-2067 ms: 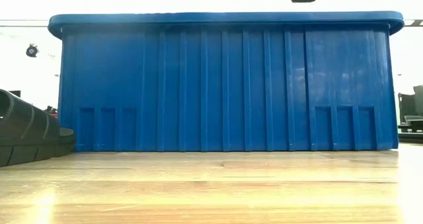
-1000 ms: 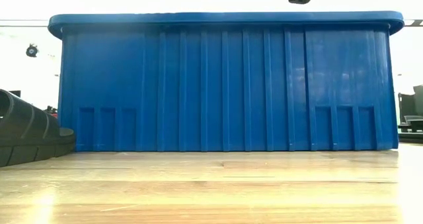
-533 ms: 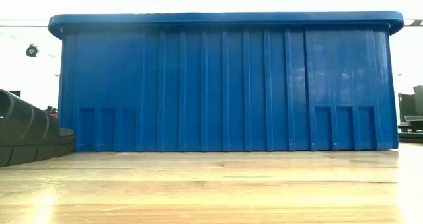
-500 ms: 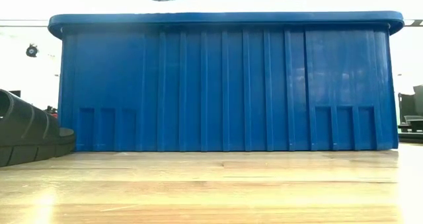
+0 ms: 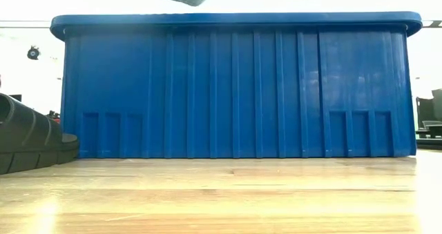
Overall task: Pick and place slides into bin
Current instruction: Put the green slipper into the blue bin
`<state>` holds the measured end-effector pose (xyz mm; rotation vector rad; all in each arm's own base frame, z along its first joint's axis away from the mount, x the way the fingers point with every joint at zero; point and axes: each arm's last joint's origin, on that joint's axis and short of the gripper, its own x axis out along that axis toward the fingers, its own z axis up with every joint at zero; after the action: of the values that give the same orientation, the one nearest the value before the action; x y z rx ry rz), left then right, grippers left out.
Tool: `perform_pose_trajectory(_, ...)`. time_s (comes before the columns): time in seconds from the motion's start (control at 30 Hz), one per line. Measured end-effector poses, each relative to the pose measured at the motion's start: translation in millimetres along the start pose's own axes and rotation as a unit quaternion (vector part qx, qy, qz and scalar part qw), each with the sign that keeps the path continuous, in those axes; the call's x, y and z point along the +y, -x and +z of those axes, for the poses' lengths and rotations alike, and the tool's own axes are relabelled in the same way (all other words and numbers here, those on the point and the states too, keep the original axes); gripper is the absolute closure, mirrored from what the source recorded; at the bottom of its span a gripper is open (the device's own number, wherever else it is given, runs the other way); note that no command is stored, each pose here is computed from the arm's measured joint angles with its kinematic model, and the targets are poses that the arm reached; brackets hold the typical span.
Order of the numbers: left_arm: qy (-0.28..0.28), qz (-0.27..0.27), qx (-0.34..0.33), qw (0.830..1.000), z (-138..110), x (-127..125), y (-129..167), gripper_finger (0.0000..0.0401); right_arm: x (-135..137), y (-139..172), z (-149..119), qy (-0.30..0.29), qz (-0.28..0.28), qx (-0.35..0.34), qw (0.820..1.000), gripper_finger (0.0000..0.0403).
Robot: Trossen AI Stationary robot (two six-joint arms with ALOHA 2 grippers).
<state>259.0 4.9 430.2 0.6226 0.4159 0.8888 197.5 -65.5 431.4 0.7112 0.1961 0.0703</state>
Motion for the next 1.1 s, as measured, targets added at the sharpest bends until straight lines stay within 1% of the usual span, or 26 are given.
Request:
perform_pose_trajectory(0.03, 0.003, -0.006, 0.012, 1.000, -6, 6, 2, 0.0401, 0, 0, 0, 0.003, -0.001, 0.000, 1.000, 0.0188)
perform_pose_trajectory(0.1, -0.001, 0.003, 0.048, 0.999, -19, 18, 6, 0.0401, -1, 0, 0, 0.007, -0.007, -0.004, 1.000, 0.0188)
perform_pose_trajectory(0.23, 0.004, 0.005, 0.101, 0.995, -37, 22, 1, 0.0401, -1, -1, 0, 0.018, -0.013, -0.007, 1.000, 0.0188)
perform_pose_trajectory(0.3, -0.015, -0.008, 0.128, 0.992, -44, 15, -8, 0.0401, -2, -1, 1, 0.021, -0.018, -0.011, 1.000, 0.0188)
perform_pose_trajectory(0.4, -0.051, -0.011, 0.177, 0.983, -54, 0, -25, 0.0401, -2, -1, 1, 0.020, -0.022, -0.014, 0.999, 0.0188)
perform_pose_trajectory(0.43, -0.050, -0.007, 0.194, 0.980, -58, -4, -31, 0.0401, -2, -1, 1, 0.020, -0.023, -0.014, 0.999, 0.0188)
perform_pose_trajectory(0.53, -0.021, 0.007, 0.236, 0.972, -70, -7, -43, 0.0401, -2, -1, 0, 0.020, -0.023, -0.013, 0.999, 0.0188)
perform_pose_trajectory(0.6, -0.030, 0.016, 0.258, 0.965, -76, -6, -47, 0.0401, -2, -1, 0, 0.020, -0.023, -0.013, 0.999, 0.0188)
perform_pose_trajectory(0.7, -0.042, 0.017, 0.271, 0.961, -79, -11, -53, 0.0401, -2, 0, 0, 0.020, -0.023, -0.013, 0.999, 0.0188)
perform_pose_trajectory(0.87, -0.065, 0.014, 0.284, 0.957, -82, -28, -65, 0.0401, -2, 0, 0, 0.027, -0.024, -0.013, 0.999, 0.0188)
perform_pose_trajectory(0.97, -0.099, 0.005, 0.301, 0.949, -87, -43, -76, 0.0401, -2, 0, 0, 0.027, -0.024, -0.013, 0.999, 0.0188)
perform_pose_trajectory(1.1, -0.117, 0.002, 0.322, 0.939, -96, -58, -91, 0.0401, -2, 0, 0, 0.027, -0.024, -0.013, 0.999, 0.0188)
